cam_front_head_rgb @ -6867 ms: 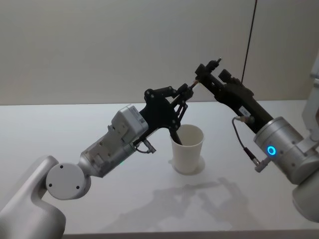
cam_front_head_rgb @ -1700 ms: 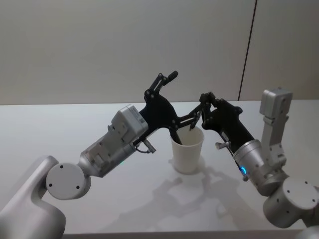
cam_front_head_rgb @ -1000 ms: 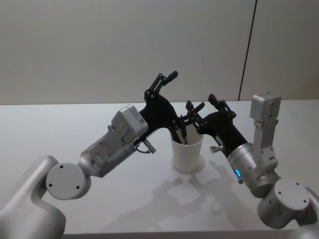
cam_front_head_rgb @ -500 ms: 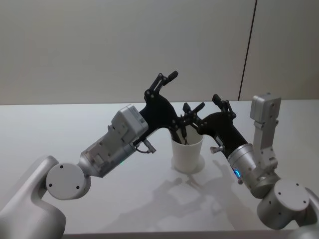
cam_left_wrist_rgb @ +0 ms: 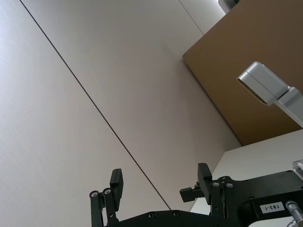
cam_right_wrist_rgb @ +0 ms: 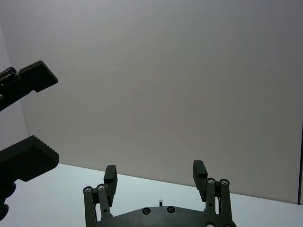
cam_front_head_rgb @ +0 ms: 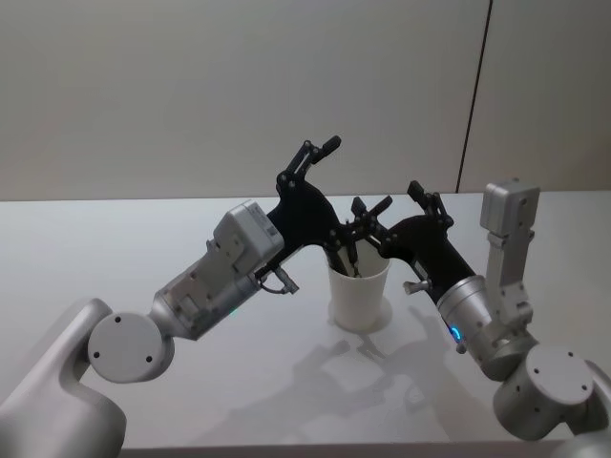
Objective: Place the pen into the pen holder.
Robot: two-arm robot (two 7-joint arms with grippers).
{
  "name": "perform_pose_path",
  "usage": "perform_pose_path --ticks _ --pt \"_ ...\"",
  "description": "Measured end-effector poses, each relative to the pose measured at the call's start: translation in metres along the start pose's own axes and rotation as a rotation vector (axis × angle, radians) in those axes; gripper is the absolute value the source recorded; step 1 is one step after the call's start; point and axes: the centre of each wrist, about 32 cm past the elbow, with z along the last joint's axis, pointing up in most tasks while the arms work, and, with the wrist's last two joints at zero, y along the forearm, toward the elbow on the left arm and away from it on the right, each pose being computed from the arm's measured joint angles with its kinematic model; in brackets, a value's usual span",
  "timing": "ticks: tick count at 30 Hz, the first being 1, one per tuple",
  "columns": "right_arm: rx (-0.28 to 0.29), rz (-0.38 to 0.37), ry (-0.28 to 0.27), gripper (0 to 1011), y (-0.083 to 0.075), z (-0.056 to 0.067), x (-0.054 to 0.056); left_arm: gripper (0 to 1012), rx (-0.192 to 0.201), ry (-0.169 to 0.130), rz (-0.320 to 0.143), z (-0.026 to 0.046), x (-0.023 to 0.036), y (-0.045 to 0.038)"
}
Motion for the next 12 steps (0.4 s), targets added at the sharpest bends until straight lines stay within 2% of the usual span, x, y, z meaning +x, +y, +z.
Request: perform_pose_path --ticks 12 --pt "0.0 0.0 0.0 1001 -0.0003 -0.0001 -0.0001 1004 0.0 0.0 0.0 0.0 0.0 0.0"
